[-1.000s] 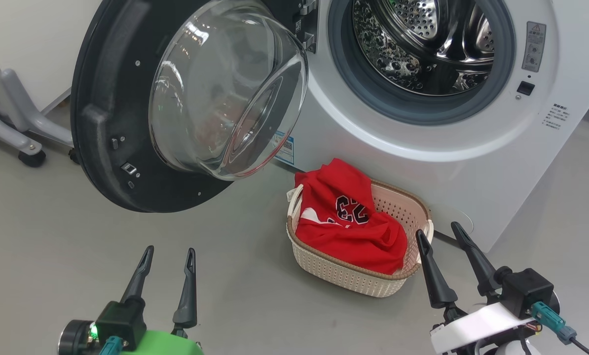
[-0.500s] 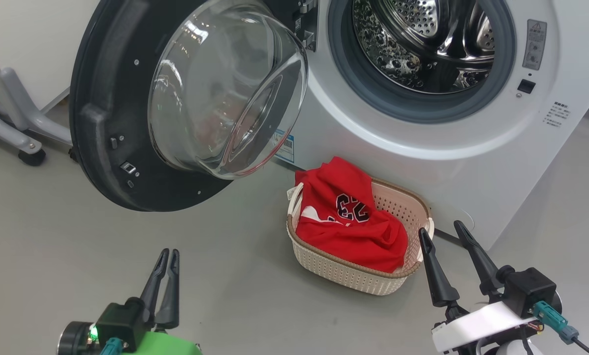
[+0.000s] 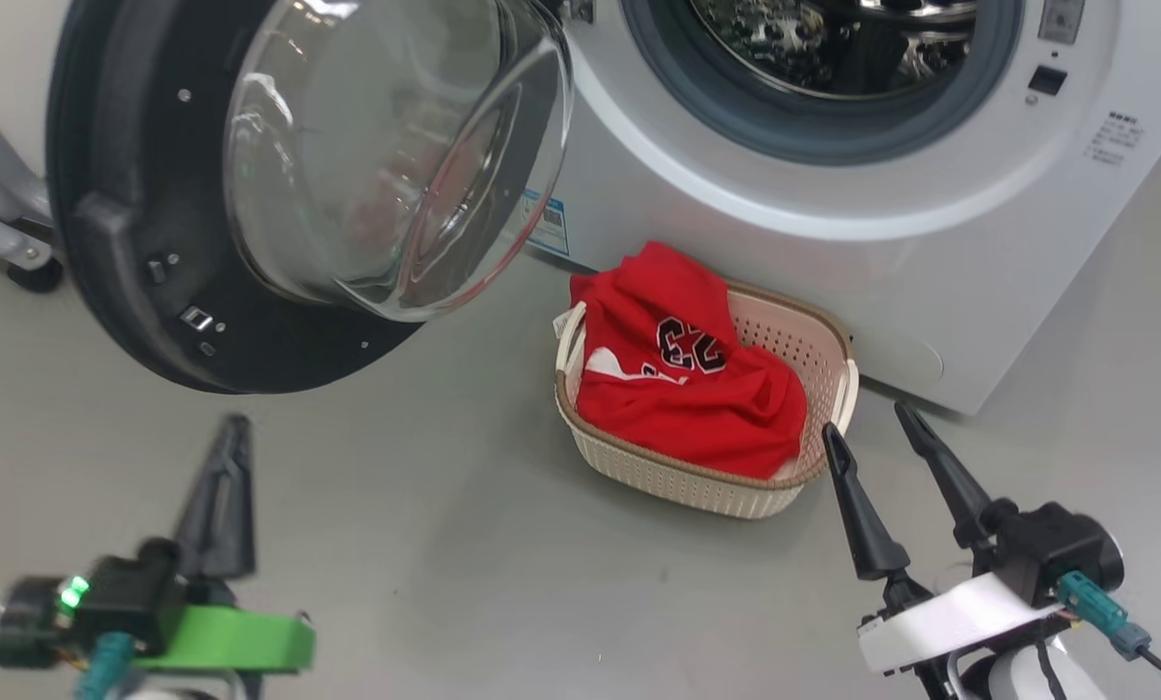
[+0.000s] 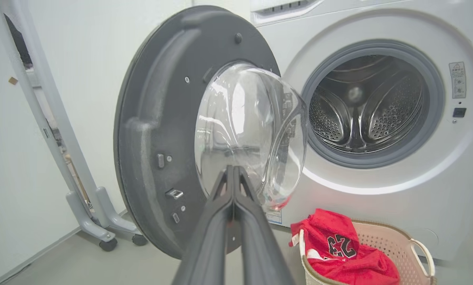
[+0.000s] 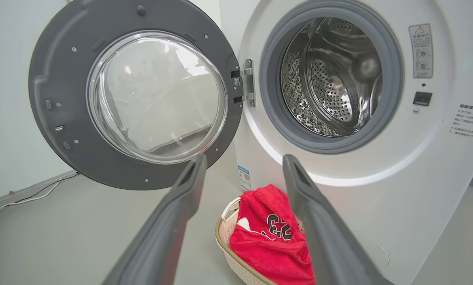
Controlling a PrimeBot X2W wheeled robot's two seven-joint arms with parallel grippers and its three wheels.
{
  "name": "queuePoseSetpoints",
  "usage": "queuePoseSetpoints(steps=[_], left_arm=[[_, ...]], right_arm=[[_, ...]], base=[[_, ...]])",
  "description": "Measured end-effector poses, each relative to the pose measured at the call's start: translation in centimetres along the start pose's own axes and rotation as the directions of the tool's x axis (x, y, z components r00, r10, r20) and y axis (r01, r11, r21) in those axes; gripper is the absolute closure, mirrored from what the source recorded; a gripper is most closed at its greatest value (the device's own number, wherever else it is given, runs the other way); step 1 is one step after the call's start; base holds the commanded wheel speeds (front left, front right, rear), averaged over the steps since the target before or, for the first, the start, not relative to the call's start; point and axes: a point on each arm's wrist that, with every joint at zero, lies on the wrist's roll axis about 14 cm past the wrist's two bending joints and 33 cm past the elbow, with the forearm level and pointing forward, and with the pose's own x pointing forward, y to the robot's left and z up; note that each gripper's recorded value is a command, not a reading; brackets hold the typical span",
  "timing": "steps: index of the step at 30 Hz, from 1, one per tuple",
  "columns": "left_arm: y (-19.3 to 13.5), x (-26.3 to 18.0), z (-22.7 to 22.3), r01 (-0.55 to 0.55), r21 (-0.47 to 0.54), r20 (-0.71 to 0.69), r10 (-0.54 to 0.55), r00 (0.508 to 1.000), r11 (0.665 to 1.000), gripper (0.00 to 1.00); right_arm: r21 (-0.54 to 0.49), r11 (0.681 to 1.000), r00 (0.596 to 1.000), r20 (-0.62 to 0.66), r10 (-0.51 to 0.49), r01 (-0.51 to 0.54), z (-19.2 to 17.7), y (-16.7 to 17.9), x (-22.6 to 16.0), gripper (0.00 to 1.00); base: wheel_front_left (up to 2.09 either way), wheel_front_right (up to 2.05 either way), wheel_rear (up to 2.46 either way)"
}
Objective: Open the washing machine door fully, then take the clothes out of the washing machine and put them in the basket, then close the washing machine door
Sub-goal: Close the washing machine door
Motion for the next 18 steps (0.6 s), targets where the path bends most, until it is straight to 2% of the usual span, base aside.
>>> queuePoseSetpoints(steps=[6, 12, 16, 18], left_arm=[[2.4, 4.7, 5.6, -0.026, 0.146, 0.165, 0.001, 0.986, 0.989, 1.00], [5.0, 8.9, 11.9, -0.107, 0.248, 0.329, 0.021, 0.944, 0.963, 1.00], [7.4, 11.2, 15.5, -0.181, 0.212, 0.405, 0.082, 0.911, 0.960, 1.00], [8.6, 12.2, 16.7, -0.208, 0.156, 0.425, 0.124, 0.897, 0.966, 1.00]], right_arm=[[-0.015, 1.000, 1.000, -0.002, -0.015, 0.015, -0.1, -2.1, 0.5, 0.00], [-0.017, 0.998, 0.998, -0.020, -0.053, 0.052, -0.8, -4.7, 0.4, 0.00], [-0.026, 0.996, 0.996, -0.015, -0.085, 0.084, -0.7, -6.3, 0.2, 0.00], [-0.032, 0.995, 0.995, -0.010, -0.099, 0.099, -0.6, -7.0, 0.1, 0.00]], base=[[0.00, 0.00, 0.00], [0.00, 0.00, 0.00], [0.00, 0.00, 0.00], [0.00, 0.00, 0.00]])
